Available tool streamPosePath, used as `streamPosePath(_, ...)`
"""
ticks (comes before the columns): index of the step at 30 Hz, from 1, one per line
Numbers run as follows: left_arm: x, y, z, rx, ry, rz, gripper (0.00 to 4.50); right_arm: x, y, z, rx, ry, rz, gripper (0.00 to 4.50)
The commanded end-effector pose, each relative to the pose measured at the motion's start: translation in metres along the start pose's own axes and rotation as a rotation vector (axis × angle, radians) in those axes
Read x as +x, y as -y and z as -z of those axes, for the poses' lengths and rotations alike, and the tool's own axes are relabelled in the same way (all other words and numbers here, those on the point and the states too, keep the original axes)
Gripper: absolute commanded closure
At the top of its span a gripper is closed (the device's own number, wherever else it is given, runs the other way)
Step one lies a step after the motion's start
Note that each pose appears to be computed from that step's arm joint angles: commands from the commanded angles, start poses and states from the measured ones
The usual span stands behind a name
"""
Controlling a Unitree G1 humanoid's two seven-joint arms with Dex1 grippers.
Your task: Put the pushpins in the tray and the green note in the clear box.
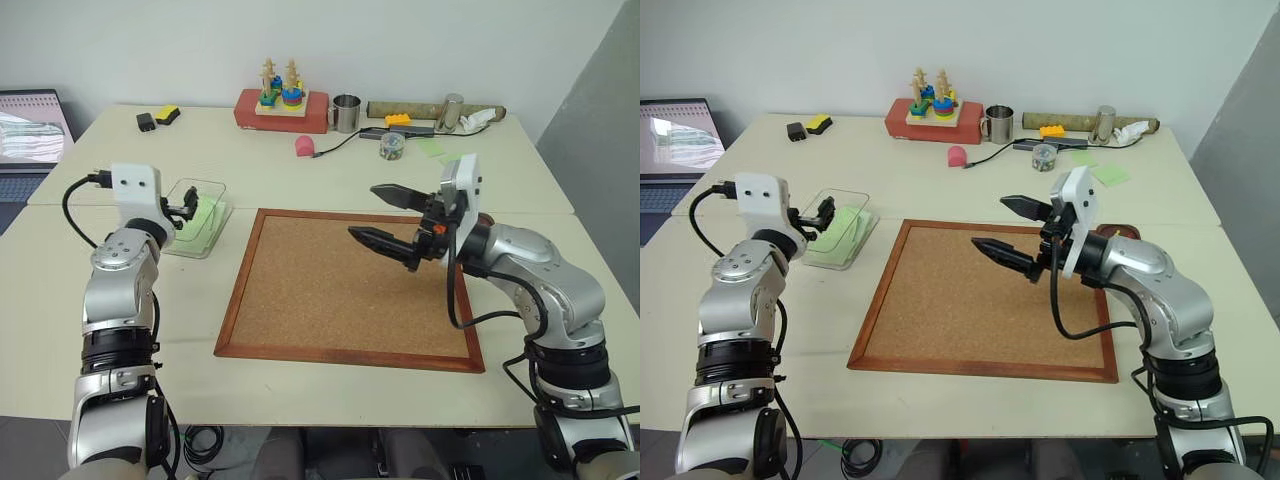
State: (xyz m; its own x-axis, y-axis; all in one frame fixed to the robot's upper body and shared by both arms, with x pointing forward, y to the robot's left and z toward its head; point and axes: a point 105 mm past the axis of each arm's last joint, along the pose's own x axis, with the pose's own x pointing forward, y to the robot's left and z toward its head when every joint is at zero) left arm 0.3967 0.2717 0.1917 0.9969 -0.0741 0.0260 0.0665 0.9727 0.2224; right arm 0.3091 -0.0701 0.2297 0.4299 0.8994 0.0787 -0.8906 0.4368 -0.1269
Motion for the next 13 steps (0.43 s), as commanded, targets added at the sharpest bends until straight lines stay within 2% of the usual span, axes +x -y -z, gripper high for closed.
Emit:
streamPosePath(1,-0.011,0.053,-0.030,0.058,0.043,0.386,0.01,-0.017,0.015,0.001,-0.072,-0.051,0.029,0.00)
streamPosePath(7,-0.046,0.087,-0.012,0.121,-0.077,0.726,0.01,-0.040,0.028,0.020,-0.099,-0.185,0.020,0.00)
streamPosePath(13,-0.062,0.092,-0.007,0.137,-0.119,0.832,0.01,-0.058,0.037,0.034,-0.110,-0.274,0.025,0.00)
